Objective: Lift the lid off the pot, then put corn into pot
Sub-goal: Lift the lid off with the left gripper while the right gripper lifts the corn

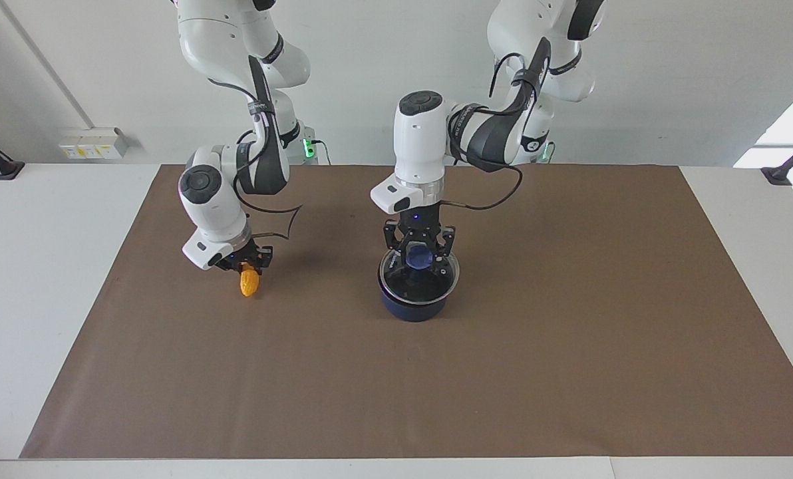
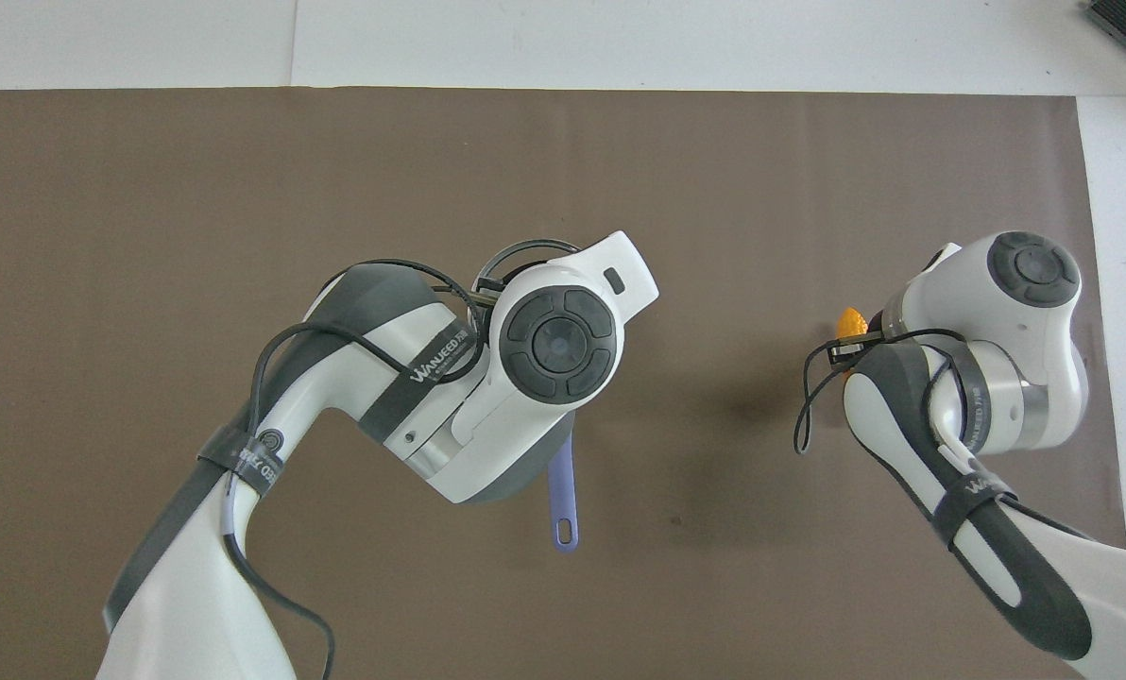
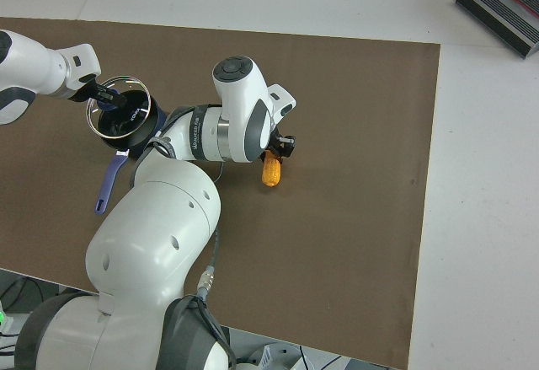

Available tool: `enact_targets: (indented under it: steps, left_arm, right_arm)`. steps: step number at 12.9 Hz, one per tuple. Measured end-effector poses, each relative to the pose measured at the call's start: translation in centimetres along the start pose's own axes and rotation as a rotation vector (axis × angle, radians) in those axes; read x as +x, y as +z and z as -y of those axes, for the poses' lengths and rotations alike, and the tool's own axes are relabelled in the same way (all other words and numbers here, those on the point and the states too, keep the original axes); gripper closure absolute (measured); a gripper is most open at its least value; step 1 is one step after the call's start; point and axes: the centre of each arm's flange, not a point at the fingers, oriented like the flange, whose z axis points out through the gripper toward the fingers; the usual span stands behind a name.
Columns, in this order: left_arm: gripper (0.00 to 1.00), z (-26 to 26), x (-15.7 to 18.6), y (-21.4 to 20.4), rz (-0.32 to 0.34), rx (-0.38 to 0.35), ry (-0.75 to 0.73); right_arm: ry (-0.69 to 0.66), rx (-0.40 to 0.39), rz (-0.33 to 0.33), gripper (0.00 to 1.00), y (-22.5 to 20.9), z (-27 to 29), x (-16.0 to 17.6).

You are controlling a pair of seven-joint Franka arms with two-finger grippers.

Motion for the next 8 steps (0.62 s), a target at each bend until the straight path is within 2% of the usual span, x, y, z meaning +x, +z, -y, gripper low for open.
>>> enact_targets:
  steps: [3,6,8]
  left_arm:
    - [0.36,2.4,0.1,-2.1,-0.007,0.013,-0.033]
    - [0.36,9.2,-0.4,-2.3,0.007,0.045,-0.117]
    - [0.36,13.5,-0.4,-1.9,0.008,0.06,-0.176]
  right_arm:
    - [0.054,0.011,-0.03,0.61,-5.7,-0.2,0.9]
    - [0.166,0.02,-0.053,0.61,-9.9,2.1,1.1]
    - [0.243,0.031,-0.071,0.61,-11.1,5.0,1.4]
